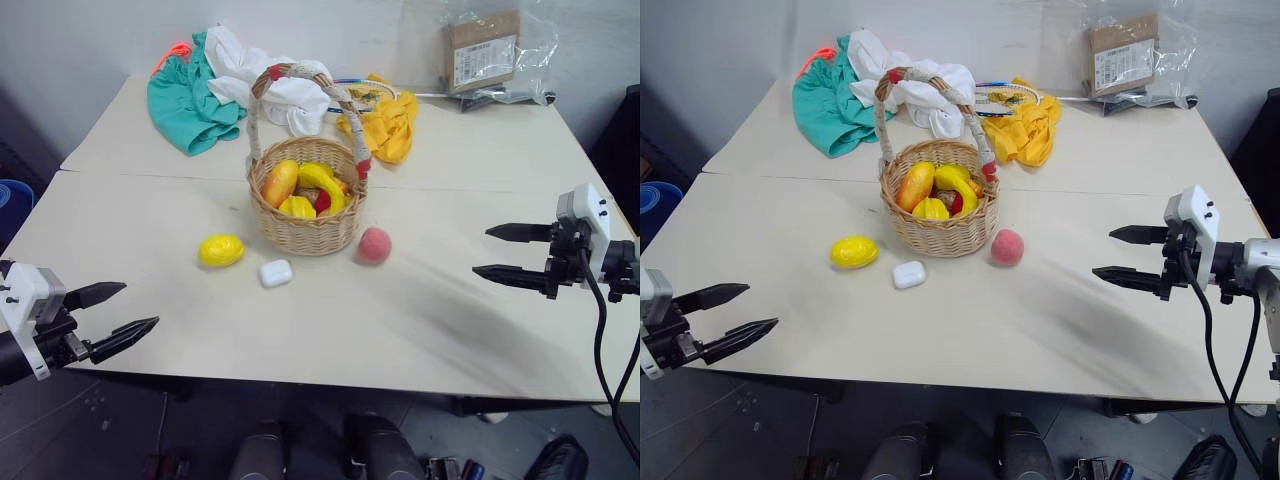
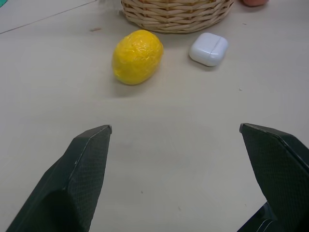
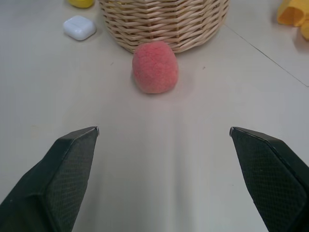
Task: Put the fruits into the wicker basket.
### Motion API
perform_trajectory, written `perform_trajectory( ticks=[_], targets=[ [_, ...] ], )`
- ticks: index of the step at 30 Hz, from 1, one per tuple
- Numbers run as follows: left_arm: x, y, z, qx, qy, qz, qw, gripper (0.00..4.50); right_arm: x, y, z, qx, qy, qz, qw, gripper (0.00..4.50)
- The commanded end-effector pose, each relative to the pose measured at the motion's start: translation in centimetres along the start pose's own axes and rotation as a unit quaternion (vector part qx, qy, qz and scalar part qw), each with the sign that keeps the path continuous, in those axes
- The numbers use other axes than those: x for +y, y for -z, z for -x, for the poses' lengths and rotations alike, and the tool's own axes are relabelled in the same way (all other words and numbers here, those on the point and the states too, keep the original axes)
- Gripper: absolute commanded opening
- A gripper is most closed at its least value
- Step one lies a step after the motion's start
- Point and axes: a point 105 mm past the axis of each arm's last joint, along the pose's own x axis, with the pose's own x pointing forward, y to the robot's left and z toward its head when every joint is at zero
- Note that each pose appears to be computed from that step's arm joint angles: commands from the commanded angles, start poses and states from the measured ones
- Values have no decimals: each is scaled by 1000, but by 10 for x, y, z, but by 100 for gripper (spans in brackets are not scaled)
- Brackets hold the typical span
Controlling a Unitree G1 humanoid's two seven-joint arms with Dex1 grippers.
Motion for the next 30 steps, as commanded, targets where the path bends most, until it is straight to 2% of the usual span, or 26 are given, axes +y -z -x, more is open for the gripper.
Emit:
perform_trajectory(
  ticks=[1,3,7,13,16,20,30],
  targets=[
    [-1,-10,-3,-11,7,-9,1000,447,2,-19,3,-15,-2,31,999,450],
    [-8,-15,-10,-14,30,-12,999,447,3,-24,2,-23,-6,22,999,450],
    [-23,-32,-43,-33,90,-32,995,447,28,-30,-7,-20,-53,19,998,450],
    [-31,-39,-99,-1,161,-87,983,447,59,-46,-27,-46,-84,55,994,450],
    [-19,-37,-138,27,139,-109,984,447,74,-54,-35,-61,-101,61,991,450],
    [-27,-36,-181,48,166,-122,977,447,86,-58,-40,-78,-103,61,990,450],
    [-37,-12,-212,106,201,-128,965,447,93,-52,-38,-84,-75,49,992,450]
  ],
)
